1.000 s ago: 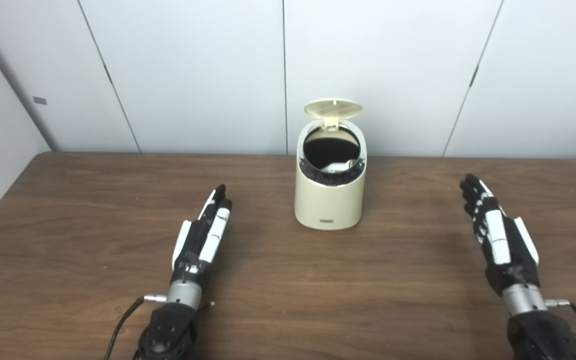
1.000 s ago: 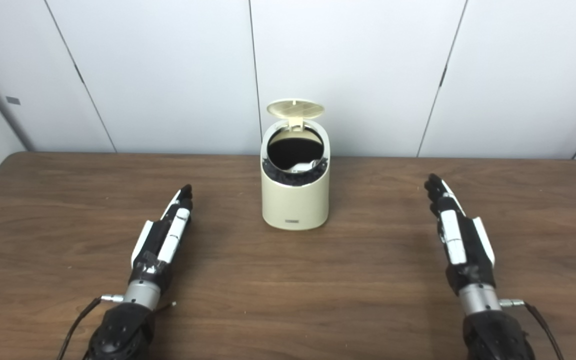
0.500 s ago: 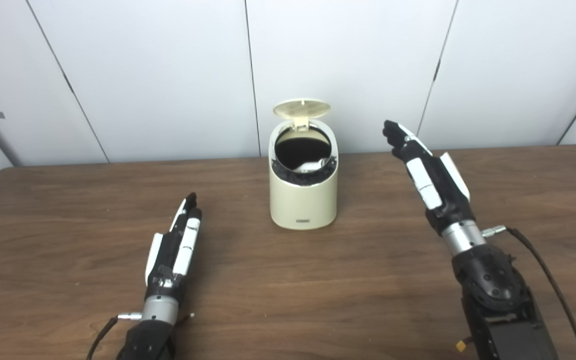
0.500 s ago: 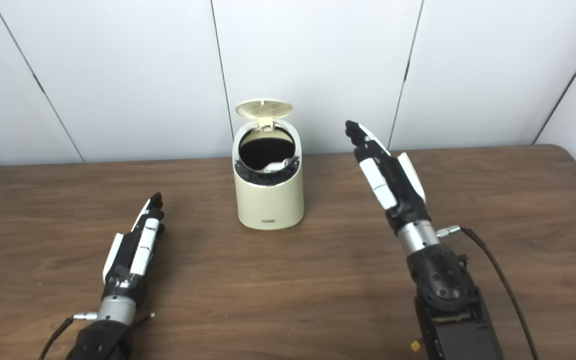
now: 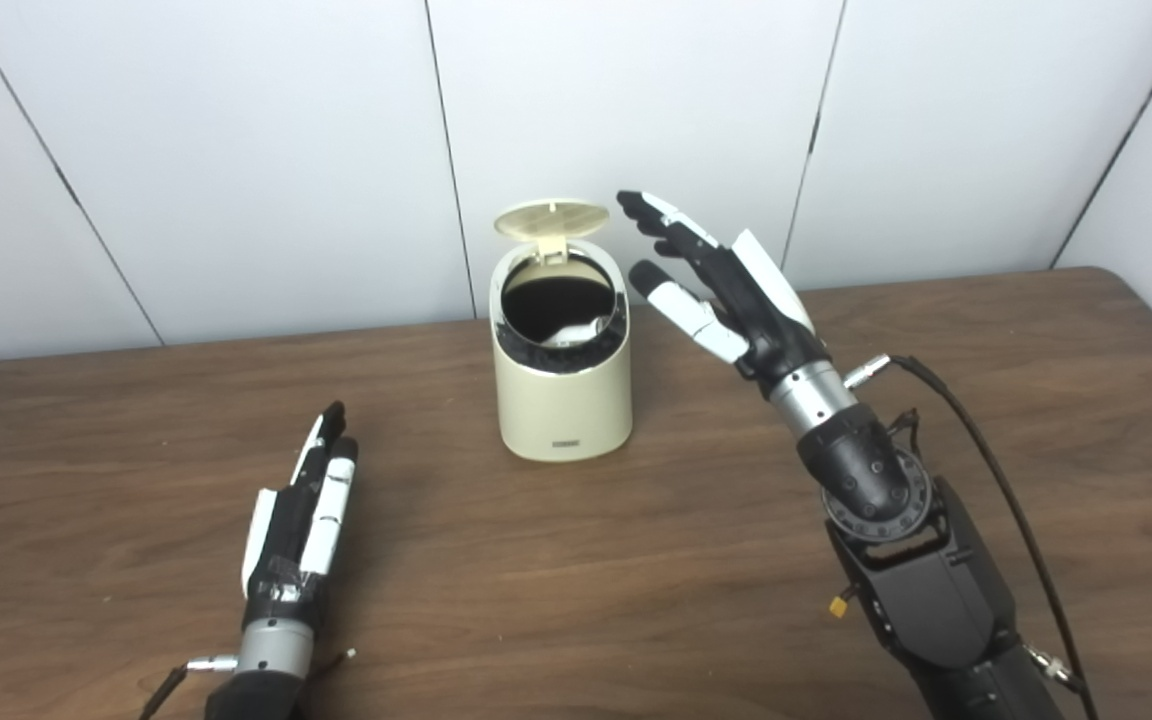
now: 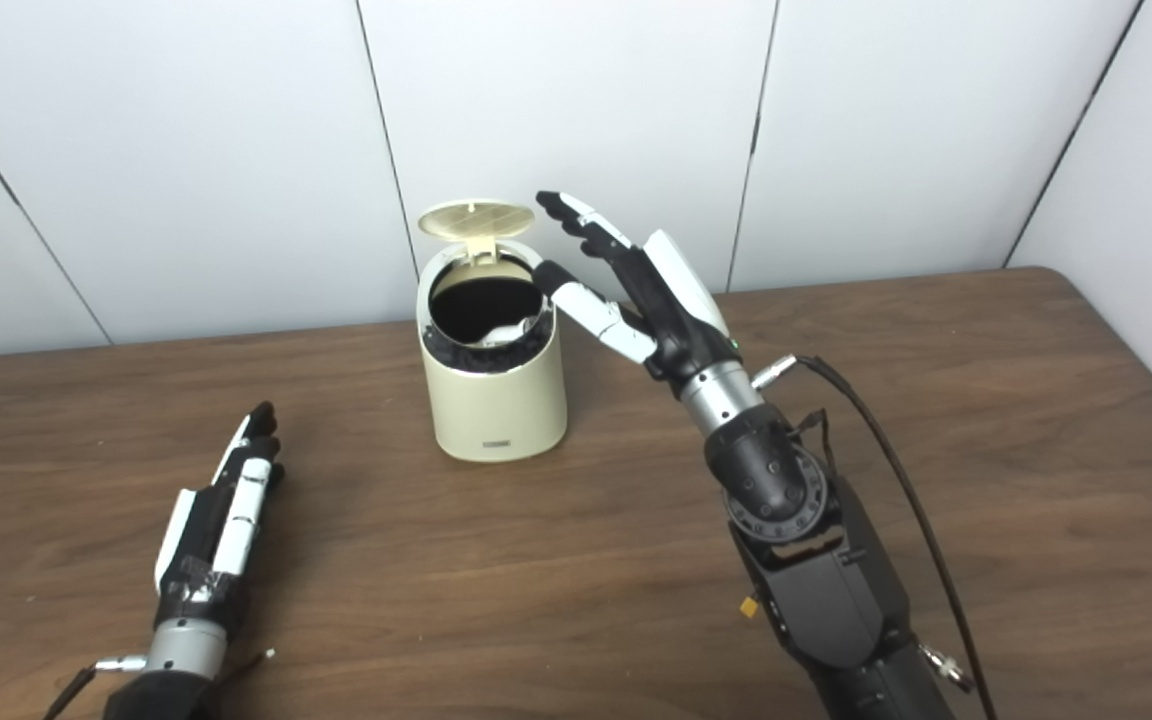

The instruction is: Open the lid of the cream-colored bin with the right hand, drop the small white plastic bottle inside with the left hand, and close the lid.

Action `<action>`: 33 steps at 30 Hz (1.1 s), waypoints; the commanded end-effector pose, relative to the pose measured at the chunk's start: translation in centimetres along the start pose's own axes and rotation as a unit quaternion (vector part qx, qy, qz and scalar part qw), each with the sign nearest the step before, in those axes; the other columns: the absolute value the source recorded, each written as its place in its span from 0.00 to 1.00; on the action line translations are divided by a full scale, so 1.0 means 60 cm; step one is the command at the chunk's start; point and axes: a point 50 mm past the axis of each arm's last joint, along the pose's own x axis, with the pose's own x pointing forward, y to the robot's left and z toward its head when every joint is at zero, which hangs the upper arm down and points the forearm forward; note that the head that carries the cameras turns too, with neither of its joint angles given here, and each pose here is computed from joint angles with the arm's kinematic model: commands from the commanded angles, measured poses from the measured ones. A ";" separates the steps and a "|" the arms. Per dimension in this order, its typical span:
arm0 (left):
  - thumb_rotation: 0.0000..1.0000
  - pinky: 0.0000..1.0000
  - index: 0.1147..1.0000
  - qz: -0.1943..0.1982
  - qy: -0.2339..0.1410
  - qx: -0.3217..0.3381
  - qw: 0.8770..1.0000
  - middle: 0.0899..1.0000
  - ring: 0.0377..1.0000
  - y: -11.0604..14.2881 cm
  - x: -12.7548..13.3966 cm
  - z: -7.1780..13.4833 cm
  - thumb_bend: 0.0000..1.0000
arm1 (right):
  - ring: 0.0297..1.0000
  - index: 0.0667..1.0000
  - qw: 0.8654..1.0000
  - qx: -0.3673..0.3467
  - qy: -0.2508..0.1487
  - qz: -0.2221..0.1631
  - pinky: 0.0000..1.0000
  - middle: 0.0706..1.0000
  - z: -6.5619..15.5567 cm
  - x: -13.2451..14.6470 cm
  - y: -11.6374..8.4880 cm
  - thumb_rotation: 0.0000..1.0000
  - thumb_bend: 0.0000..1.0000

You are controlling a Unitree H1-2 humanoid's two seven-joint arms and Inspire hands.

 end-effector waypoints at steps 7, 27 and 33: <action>0.85 1.00 1.00 -0.006 -0.005 -0.006 1.000 1.00 1.00 -0.005 0.001 -0.009 0.46 | 0.90 0.88 0.998 -0.040 -0.043 -0.021 0.87 0.91 0.054 0.053 -0.023 1.00 0.54; 0.85 1.00 1.00 -0.006 -0.012 -0.019 1.000 1.00 1.00 -0.024 0.007 -0.006 0.49 | 0.91 0.87 0.990 -0.129 -0.064 0.002 0.87 0.90 0.069 0.111 -0.058 1.00 0.60; 0.86 1.00 1.00 -0.002 -0.014 -0.019 1.000 1.00 1.00 -0.027 0.007 -0.003 0.51 | 0.90 0.87 0.984 -0.159 -0.067 0.033 0.84 0.89 0.069 0.107 -0.064 1.00 0.58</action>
